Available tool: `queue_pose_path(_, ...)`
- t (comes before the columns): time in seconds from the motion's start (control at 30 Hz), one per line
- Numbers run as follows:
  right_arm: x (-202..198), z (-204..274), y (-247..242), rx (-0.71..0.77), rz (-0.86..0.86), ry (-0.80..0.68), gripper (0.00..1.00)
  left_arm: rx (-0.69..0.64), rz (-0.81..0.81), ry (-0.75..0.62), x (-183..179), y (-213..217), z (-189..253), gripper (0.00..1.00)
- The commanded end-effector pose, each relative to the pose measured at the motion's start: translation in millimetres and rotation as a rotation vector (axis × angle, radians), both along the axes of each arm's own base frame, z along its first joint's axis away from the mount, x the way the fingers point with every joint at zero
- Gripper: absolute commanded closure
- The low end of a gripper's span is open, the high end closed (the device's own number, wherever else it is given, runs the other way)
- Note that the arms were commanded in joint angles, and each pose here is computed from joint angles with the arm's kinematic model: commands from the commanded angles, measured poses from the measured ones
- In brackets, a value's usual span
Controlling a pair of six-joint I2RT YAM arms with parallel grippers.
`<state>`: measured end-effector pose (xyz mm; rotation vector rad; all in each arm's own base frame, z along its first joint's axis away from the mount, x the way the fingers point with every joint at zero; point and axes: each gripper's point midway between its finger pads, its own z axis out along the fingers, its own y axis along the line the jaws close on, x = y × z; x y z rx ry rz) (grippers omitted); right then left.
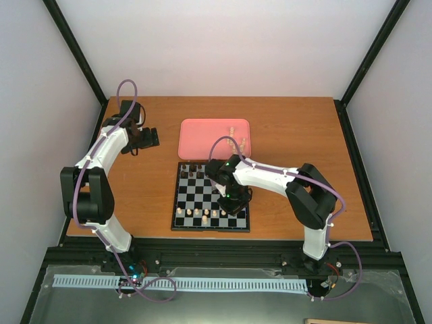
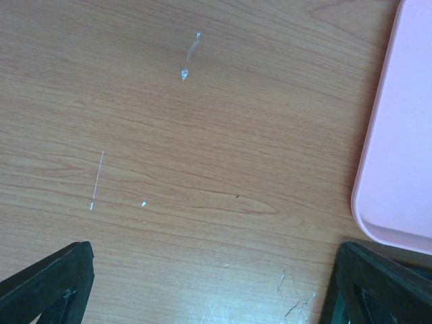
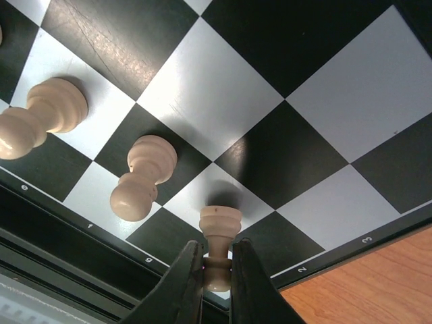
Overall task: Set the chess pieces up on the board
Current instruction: Place the chess piece on the chessboard.
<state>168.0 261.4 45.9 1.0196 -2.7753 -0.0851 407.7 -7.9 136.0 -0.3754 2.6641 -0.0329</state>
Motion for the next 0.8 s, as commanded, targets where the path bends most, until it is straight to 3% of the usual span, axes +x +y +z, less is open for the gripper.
queue_pose_path(0.0, 2.0, -7.2, -0.7, -0.012, 0.012, 0.006, 0.94, 0.015, -0.015, -0.025, 1.9, -0.7, 10.2, 0.00)
queue_pose_path(0.23, 3.4, -8.6, -1.8, -0.016, 0.009, 0.016, 0.85, 0.021, -0.016, -0.021, 2.7, -0.1, 8.8, 0.00)
queue_pose_path(0.4, 7.9, -3.3, 1.5, -0.004, 0.013, -0.004, 0.72, 0.023, -0.016, -0.020, 2.7, 0.1, 8.3, 0.00)
queue_pose_path(0.77, 29.0, 23.0, 3.7, -0.001, 0.012, -0.087, 0.69, 0.029, -0.014, -0.027, 4.6, 1.4, 13.2, 0.00)
